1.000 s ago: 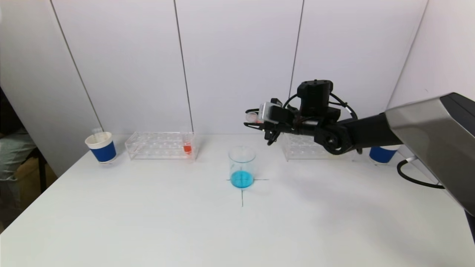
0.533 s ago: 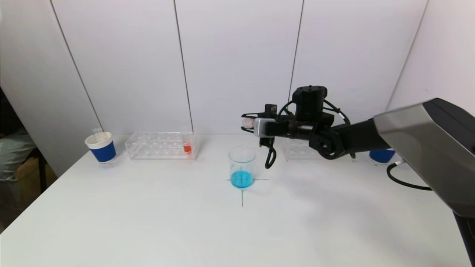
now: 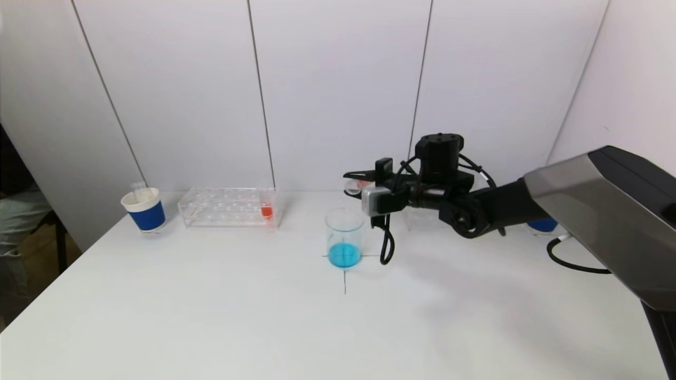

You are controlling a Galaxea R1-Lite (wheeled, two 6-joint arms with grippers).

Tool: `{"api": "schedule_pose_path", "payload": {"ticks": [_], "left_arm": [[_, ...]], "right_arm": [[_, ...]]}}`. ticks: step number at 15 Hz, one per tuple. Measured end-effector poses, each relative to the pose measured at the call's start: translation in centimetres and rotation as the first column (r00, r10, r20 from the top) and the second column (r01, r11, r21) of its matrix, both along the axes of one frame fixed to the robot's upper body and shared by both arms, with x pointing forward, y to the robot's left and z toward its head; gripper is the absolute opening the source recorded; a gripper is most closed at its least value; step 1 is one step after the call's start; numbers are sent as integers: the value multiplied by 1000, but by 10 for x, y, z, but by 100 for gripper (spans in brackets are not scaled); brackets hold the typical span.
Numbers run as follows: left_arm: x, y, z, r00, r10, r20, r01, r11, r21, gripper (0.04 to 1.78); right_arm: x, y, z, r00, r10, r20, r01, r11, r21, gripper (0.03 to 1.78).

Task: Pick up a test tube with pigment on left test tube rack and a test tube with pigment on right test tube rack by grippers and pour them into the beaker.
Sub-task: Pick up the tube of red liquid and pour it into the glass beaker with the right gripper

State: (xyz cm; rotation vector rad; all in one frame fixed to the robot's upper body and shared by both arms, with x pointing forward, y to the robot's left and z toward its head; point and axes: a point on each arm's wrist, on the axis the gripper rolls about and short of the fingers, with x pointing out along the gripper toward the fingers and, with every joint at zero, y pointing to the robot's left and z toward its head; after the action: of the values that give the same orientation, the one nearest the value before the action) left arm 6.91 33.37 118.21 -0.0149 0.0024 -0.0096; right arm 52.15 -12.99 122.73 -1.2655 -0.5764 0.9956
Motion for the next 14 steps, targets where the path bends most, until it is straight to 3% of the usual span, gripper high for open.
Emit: {"api": "schedule_pose_path", "payload": {"ticks": [3,14], "left_arm": [[0,0,0,1000,0,0,0,1000,0,176],[0,0,0,1000,0,0,0,1000,0,176]], "right_arm": [[0,-1,-1,999,6,47,-4,999,-32,52],[-3,3,0,997,14,75,-10,999,-45,52]]}}
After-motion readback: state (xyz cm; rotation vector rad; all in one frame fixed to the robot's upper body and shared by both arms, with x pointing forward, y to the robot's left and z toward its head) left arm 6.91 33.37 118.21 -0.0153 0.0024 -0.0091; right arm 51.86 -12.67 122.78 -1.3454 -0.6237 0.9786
